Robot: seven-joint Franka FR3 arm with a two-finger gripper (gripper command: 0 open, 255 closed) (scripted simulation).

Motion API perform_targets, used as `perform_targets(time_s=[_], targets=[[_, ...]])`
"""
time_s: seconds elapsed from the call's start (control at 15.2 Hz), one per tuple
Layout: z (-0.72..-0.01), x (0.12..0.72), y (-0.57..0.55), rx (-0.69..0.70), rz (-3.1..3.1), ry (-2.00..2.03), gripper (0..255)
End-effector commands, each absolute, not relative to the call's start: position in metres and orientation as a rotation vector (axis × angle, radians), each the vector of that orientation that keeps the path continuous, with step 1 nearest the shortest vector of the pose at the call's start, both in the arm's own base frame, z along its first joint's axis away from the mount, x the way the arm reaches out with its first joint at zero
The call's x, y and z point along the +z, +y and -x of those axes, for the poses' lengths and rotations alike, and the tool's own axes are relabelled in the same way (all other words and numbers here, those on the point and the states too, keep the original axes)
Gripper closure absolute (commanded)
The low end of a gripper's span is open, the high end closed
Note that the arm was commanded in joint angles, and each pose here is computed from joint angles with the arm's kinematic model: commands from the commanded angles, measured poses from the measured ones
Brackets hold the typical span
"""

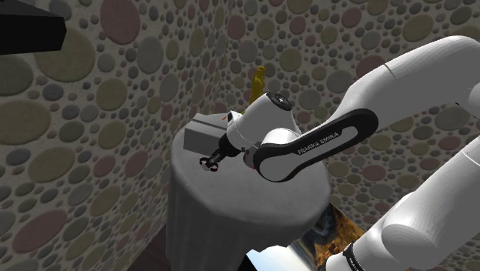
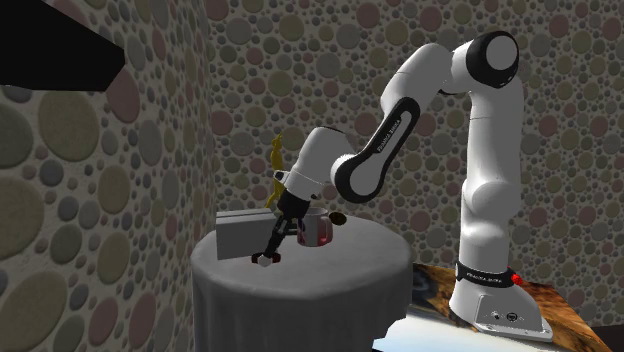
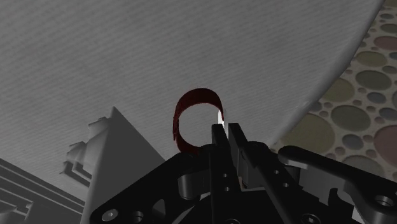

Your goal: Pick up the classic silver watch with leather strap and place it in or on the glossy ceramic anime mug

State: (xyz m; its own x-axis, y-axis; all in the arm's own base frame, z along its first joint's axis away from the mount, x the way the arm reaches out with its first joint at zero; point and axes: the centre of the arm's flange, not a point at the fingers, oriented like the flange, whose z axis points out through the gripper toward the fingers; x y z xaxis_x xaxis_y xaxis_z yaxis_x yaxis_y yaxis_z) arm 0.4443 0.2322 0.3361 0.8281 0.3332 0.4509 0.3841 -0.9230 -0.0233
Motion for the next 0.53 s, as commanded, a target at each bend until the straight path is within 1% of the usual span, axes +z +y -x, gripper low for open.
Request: perform_targets(time_s=[0.0,0.46], targets=[[-0.444,0.341,0.232,-0.682,2.895,-0.57,255],[-0.444,0.378,0.232,-0.682,2.895,-0.57,255]])
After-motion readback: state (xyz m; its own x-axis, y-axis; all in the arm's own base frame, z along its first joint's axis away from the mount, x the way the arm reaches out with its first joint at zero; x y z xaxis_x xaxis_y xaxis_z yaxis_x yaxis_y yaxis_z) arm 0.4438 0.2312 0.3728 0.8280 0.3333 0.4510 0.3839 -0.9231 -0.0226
